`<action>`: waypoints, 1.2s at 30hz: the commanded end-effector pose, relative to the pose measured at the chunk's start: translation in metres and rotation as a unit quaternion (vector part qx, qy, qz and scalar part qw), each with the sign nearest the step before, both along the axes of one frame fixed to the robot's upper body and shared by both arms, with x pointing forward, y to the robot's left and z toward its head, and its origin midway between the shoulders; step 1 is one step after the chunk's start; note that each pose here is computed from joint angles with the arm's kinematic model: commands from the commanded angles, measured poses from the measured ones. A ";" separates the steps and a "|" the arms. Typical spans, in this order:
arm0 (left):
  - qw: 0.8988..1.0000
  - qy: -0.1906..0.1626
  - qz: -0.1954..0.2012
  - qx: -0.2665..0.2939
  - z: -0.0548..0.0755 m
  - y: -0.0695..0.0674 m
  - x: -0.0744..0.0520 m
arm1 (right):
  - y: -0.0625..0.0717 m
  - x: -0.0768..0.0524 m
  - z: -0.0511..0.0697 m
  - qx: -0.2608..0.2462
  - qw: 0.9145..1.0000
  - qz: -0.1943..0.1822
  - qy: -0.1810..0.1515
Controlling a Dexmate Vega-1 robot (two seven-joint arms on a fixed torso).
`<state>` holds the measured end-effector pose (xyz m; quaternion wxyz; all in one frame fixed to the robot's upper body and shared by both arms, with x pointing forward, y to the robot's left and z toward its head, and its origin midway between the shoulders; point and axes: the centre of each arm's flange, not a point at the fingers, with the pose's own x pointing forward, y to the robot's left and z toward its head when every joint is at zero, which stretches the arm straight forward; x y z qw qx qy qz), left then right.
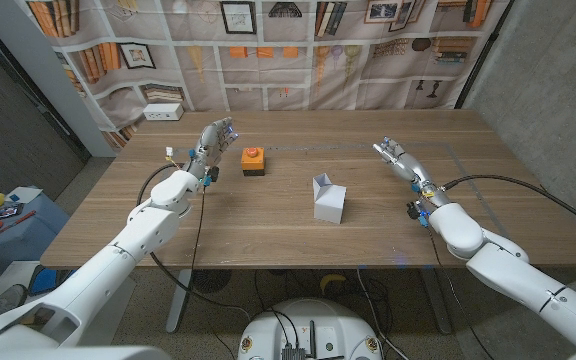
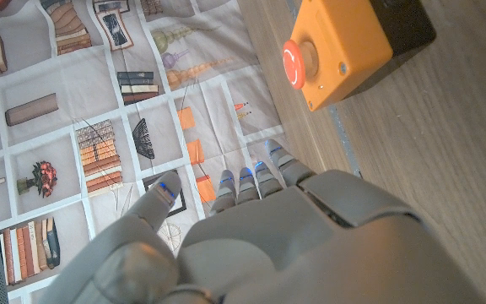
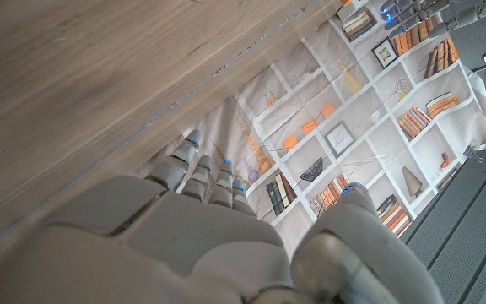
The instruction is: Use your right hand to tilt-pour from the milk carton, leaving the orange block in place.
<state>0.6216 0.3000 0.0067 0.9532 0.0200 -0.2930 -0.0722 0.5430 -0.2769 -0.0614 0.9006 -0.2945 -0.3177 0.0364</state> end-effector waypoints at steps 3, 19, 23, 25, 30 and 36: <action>1.000 0.000 0.012 -0.012 -0.005 0.001 -0.009 | 0.008 -0.016 -0.004 -0.065 0.998 -0.018 -0.018; 1.000 0.010 0.005 0.013 -0.001 0.009 -0.005 | 0.024 -0.023 -0.019 -0.127 0.991 -0.020 -0.023; 1.000 0.010 0.003 0.021 0.002 0.013 -0.003 | 0.025 -0.026 -0.021 -0.142 0.989 -0.024 -0.032; 1.000 0.011 0.000 0.028 0.003 0.015 -0.003 | 0.026 -0.028 -0.021 -0.150 0.988 -0.022 -0.032; 0.999 0.011 0.000 0.035 0.006 0.021 -0.002 | 0.030 -0.034 -0.021 -0.189 0.981 -0.020 -0.028; 0.999 0.005 -0.004 0.039 0.009 0.023 0.003 | 0.035 -0.037 -0.023 -0.202 0.978 -0.024 -0.037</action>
